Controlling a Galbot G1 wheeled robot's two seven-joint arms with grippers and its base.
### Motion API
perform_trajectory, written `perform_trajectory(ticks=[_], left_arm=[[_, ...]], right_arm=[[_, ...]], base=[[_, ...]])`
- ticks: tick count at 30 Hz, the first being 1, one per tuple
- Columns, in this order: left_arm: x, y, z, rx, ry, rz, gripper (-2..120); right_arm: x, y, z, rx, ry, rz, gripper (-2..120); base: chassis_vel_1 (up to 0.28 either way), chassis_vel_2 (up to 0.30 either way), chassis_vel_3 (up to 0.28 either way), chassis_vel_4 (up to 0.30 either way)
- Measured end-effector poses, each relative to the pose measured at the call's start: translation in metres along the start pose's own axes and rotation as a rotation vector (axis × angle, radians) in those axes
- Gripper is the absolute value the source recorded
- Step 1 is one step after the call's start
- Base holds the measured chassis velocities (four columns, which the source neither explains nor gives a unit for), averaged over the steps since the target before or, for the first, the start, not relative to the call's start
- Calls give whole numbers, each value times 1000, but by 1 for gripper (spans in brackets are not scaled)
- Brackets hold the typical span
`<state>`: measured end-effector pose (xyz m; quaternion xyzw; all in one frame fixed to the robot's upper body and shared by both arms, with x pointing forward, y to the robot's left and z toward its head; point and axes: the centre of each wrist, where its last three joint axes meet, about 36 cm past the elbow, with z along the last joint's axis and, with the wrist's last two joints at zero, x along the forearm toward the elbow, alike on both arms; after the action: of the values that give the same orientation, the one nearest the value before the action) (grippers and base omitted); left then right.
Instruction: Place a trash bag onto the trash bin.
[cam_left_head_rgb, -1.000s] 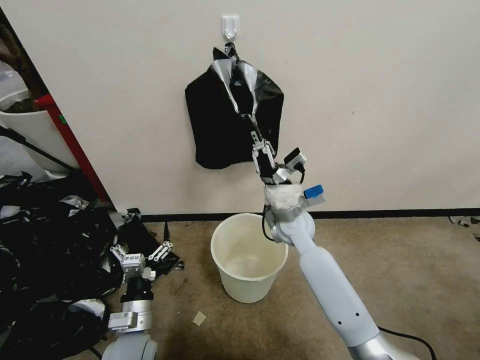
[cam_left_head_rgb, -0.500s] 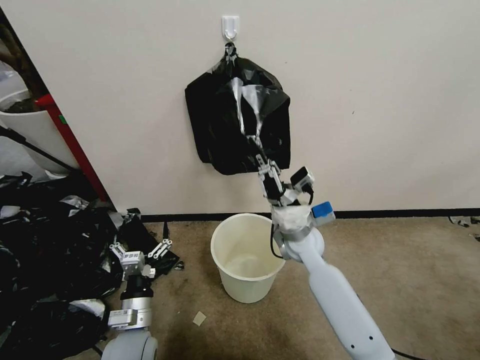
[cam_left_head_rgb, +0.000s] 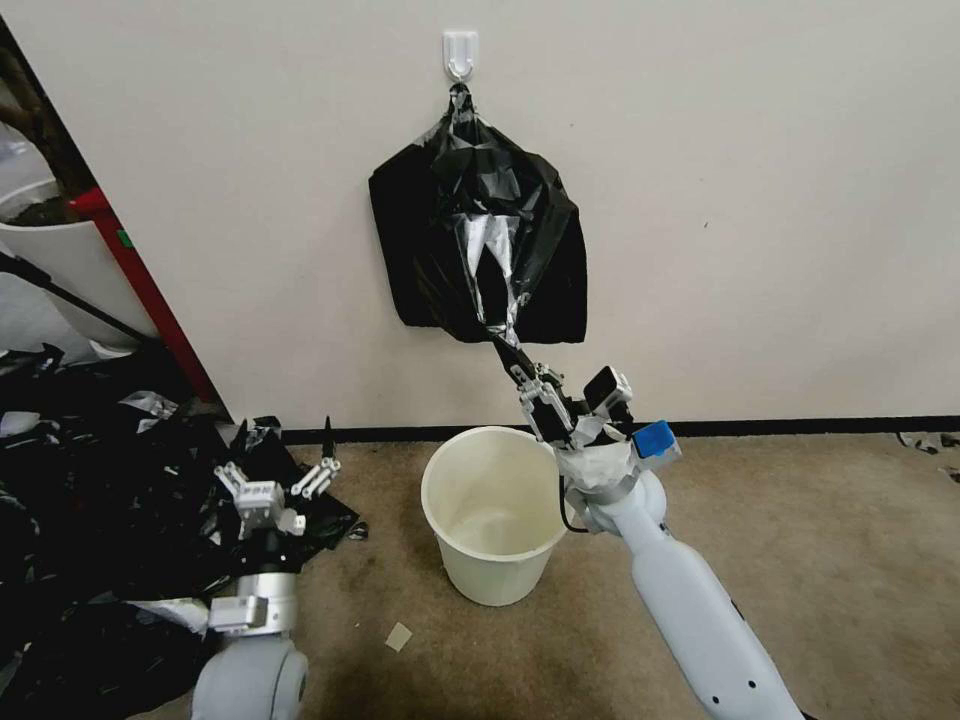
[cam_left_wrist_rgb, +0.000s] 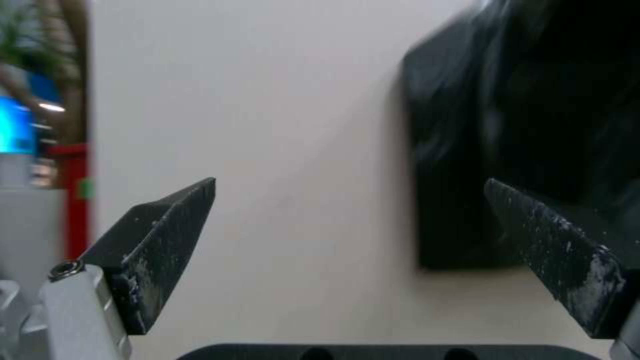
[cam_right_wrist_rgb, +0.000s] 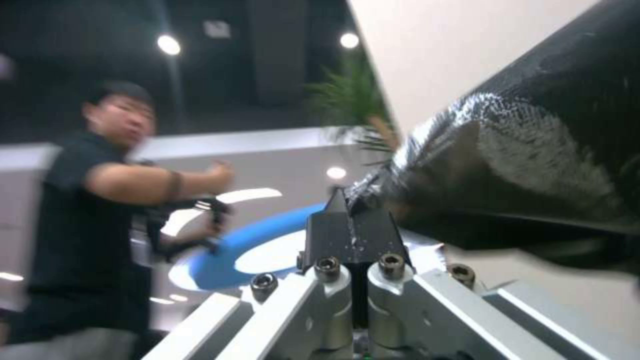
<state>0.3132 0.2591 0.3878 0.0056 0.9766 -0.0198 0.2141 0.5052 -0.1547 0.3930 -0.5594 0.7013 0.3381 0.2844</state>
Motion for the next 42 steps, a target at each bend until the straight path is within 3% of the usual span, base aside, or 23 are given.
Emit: perform_trajectory(ticks=[3, 4, 7, 9, 10, 11, 15, 18, 22, 24, 30, 33, 37, 42], left_arm=[[-42, 6, -39, 146, -133, 138, 100], [-42, 6, -39, 146, -133, 138, 100], [-76, 20, -75, 145, -184, 242, 100], [-76, 20, -75, 145, -184, 242, 100], [-99, 32, -105, 97, -148, 314, 100], [-107, 34, -116, 75, -109, 327, 100], [-122, 35, -135, 27, -30, 340, 100], [-142, 35, -150, -33, 23, 388, 100], [-163, 36, -163, -93, 24, 425, 100], [-192, 42, -177, -169, 7, 497, 100], [-219, 44, -173, -245, 62, 599, 100], [-230, 42, -159, -302, 136, 674, 100], [-235, 36, -147, -335, 161, 736, 100], [-241, 31, -142, -379, 148, 759, 100]], right_arm=[[-18, -9, 1, 135, 14, 105, 0], [-18, -9, 1, 135, 14, 105, 0], [-31, -8, 3, 207, 23, 135, 0], [-31, -8, 3, 207, 23, 135, 0], [-44, 0, 7, 256, 26, 143, 0], [-47, 3, 9, 273, 32, 138, 0], [-47, 5, 14, 294, 55, 128, 0], [-42, 6, 20, 305, 82, 126, 0], [-37, 7, 25, 309, 98, 125, 0], [-32, 6, 29, 311, 112, 127, 0], [-28, 5, 32, 314, 124, 125, 0], [-30, 6, 30, 322, 123, 117, 0], [-32, 8, 27, 331, 123, 105, 0], [-31, 10, 27, 336, 127, 101, 0]], base=[[0, 0, 0, 0], [0, 0, 0, 0], [0, 0, 0, 0], [0, 0, 0, 0], [0, 0, 0, 0], [0, 0, 0, 0], [0, 0, 0, 0], [0, 0, 0, 0], [0, 0, 0, 0], [0, 0, 0, 0], [0, 0, 0, 0], [0, 0, 0, 0], [0, 0, 0, 0], [0, 0, 0, 0]])
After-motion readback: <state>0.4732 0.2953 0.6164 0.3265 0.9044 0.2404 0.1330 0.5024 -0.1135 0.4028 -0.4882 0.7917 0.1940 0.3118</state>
